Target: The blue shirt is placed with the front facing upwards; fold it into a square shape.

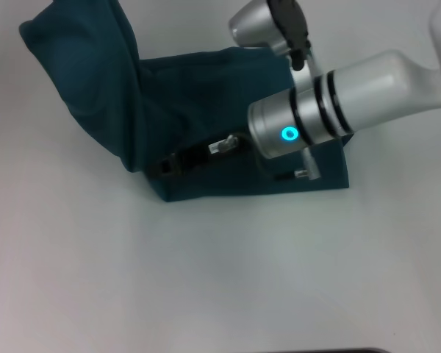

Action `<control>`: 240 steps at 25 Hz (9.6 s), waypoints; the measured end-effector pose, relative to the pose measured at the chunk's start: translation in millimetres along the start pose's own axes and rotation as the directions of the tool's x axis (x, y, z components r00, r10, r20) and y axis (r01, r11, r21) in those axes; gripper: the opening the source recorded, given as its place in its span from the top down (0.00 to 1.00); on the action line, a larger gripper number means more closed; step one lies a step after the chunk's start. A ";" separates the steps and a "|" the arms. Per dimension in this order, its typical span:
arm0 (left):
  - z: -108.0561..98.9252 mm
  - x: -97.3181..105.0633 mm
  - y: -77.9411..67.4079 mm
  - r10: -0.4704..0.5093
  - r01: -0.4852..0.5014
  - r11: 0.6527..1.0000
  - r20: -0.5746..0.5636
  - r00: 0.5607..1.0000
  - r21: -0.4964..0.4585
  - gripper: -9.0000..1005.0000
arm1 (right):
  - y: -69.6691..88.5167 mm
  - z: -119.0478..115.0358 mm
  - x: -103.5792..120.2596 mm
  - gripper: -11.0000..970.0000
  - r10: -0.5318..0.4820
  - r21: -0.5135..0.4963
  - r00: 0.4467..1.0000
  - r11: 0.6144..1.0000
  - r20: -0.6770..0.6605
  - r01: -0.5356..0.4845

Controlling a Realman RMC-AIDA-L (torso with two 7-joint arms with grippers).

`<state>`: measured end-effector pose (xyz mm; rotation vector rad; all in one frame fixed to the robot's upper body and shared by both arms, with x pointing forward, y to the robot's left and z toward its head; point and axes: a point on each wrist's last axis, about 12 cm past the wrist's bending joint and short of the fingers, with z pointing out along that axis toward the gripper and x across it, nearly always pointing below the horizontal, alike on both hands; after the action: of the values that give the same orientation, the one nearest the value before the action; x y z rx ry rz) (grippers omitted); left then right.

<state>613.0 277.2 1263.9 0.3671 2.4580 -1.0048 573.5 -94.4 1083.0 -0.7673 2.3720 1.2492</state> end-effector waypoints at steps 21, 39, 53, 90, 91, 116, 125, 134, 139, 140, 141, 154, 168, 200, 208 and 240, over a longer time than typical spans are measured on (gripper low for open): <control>-1.6 3.3 0.1 0.020 -0.020 1.000 -0.008 1.000 0.011 0.93 | -15.8 -8.4 -9.1 0.97 0.014 0.076 0.987 0.997 0.162 -0.026; 10.7 3.0 -18.2 0.328 -0.320 0.943 -0.102 0.939 0.088 0.93 | 0.5 9.0 -12.1 0.97 -0.117 0.072 0.992 0.991 0.055 0.113; 10.1 -13.9 -26.2 0.295 -0.292 0.955 -0.048 0.954 0.055 0.92 | -42.5 -103.4 52.3 0.97 -0.093 -0.009 0.979 0.995 0.182 0.097; 177.5 -19.5 -141.2 0.512 -0.499 0.859 -0.203 0.835 0.113 0.91 | -79.3 -183.3 152.4 0.96 0.125 0.138 0.966 0.978 0.225 -0.158; 181.3 -20.2 -141.9 0.502 -0.491 0.865 -0.199 0.841 0.106 0.91 | -79.3 -183.3 151.9 0.96 0.125 0.137 0.966 0.978 0.225 -0.158; 43.5 10.4 -7.8 -0.084 0.039 0.970 0.176 0.981 0.242 0.18 | -75.9 -198.5 88.0 0.96 0.150 0.080 0.956 0.981 0.253 -0.175; 25.7 74.0 48.8 -0.316 0.266 0.909 0.114 0.942 0.321 0.05 | -46.5 -195.7 -7.3 0.77 0.027 0.004 0.967 1.000 0.253 -0.030; 46.2 96.1 72.1 -0.361 0.340 0.923 0.098 0.927 0.181 0.05 | -27.3 -194.8 -44.9 0.42 -0.025 0.002 0.961 1.000 0.276 0.025; 70.1 95.7 73.4 -0.331 0.324 0.940 0.059 0.942 0.108 0.05 | -26.7 -209.3 -45.5 0.27 -0.009 0.006 0.953 1.000 0.304 0.008; 74.9 95.3 73.9 -0.329 0.324 0.942 0.052 0.943 0.093 0.05 | -26.9 -212.1 -44.6 0.25 -0.003 0.001 0.951 1.000 0.310 0.003; 79.1 95.5 74.3 -0.329 0.324 0.942 0.043 0.943 0.081 0.05 | -26.9 -215.1 -44.0 0.22 0.000 -0.004 0.948 1.000 0.318 0.002; 122.0 97.0 62.9 -0.306 0.307 0.952 -0.044 0.951 0.019 0.05 | -26.7 -229.3 -40.1 0.15 0.007 -0.016 0.938 1.000 0.346 -0.002; 160.3 94.5 45.3 -0.252 0.252 0.968 -0.098 0.963 -0.018 0.05 | -26.2 -236.6 -36.7 0.16 0.016 -0.033 0.934 0.999 0.357 -0.004; 163.1 98.0 7.4 -0.116 0.141 0.986 -0.238 0.964 0.092 0.89 | -27.6 -241.7 -34.4 0.17 0.037 -0.041 0.925 0.999 0.379 -0.023; 133.0 114.9 37.1 -0.207 0.225 0.972 -0.211 0.955 0.065 0.93 | -27.9 -241.5 -34.0 0.18 0.041 -0.043 0.925 0.999 0.379 -0.027; 27.2 109.0 79.2 -0.328 0.320 0.940 0.048 0.944 0.120 0.37 | -35.7 -235.4 -30.1 0.20 0.011 0.069 0.962 0.997 0.273 -0.031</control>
<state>559.7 320.8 1144.9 -0.0429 2.4564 -1.2683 606.1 -298.2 1205.3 -0.5113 2.1925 1.1858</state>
